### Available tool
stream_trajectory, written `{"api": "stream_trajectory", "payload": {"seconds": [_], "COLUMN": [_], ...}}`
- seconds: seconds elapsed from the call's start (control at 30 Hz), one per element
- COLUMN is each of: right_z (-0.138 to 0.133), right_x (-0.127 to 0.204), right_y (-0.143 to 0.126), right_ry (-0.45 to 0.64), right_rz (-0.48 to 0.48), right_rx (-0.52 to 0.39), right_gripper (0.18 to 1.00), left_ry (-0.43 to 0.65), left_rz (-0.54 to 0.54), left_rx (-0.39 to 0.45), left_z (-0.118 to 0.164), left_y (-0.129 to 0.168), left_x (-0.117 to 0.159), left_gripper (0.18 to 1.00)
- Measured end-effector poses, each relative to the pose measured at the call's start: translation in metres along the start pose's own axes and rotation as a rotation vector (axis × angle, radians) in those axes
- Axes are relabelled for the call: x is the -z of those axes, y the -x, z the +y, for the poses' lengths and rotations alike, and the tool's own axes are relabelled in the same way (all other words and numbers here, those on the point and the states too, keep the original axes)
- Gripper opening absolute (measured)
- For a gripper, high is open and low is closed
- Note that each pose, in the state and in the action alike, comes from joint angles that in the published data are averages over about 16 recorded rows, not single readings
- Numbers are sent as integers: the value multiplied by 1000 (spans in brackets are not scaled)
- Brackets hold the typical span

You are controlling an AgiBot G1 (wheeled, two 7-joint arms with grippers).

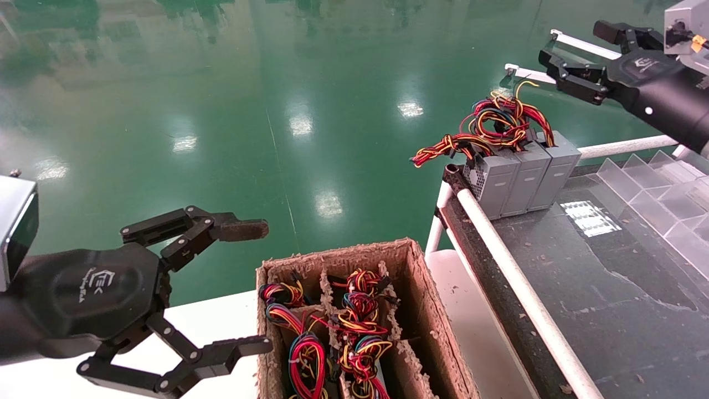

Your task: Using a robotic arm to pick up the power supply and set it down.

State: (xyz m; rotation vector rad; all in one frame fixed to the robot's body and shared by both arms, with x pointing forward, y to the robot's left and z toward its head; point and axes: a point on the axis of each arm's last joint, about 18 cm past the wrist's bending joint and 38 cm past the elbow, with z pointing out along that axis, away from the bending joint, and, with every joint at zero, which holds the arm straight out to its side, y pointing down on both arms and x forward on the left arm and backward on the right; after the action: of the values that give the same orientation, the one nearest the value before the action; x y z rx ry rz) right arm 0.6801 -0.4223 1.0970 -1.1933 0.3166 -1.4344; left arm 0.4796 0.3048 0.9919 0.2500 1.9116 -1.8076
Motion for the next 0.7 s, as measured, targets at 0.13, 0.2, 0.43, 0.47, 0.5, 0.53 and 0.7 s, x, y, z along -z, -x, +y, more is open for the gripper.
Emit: {"api": "stream_trajectory", "payload": {"seconds": [0.13,0.2,0.43,0.47,0.5,0.53,0.7], "right_z": [-6,-9,-19,-21,-22,-24,-31], "right_x": [8,12,26,28,30,32,44], "right_y": [3,5,18,20,22,25,39], "right_ry": [-34,-48,-93,-98,-103,-108,-128], "right_rz": [-31,-51,-132,-145,-159,-173,-248], "right_rx": [-17,-22,-40,-43,-46,-48,-64], "right_gripper": [864,896,966,971,976,980,994], "left_ry": [0,0,0,0,0,0,0], "left_rz": [0,0,0,0,0,0,0], "left_rx": [0,0,0,0,0,0,0], "left_z": [0,0,0,0,0,0,0], "left_y": [0,0,0,0,0,0,0], "left_x": [0,0,0,0,0,0,0], "left_gripper": [1001,1001,1001,1001,1001,1001,1001]}}
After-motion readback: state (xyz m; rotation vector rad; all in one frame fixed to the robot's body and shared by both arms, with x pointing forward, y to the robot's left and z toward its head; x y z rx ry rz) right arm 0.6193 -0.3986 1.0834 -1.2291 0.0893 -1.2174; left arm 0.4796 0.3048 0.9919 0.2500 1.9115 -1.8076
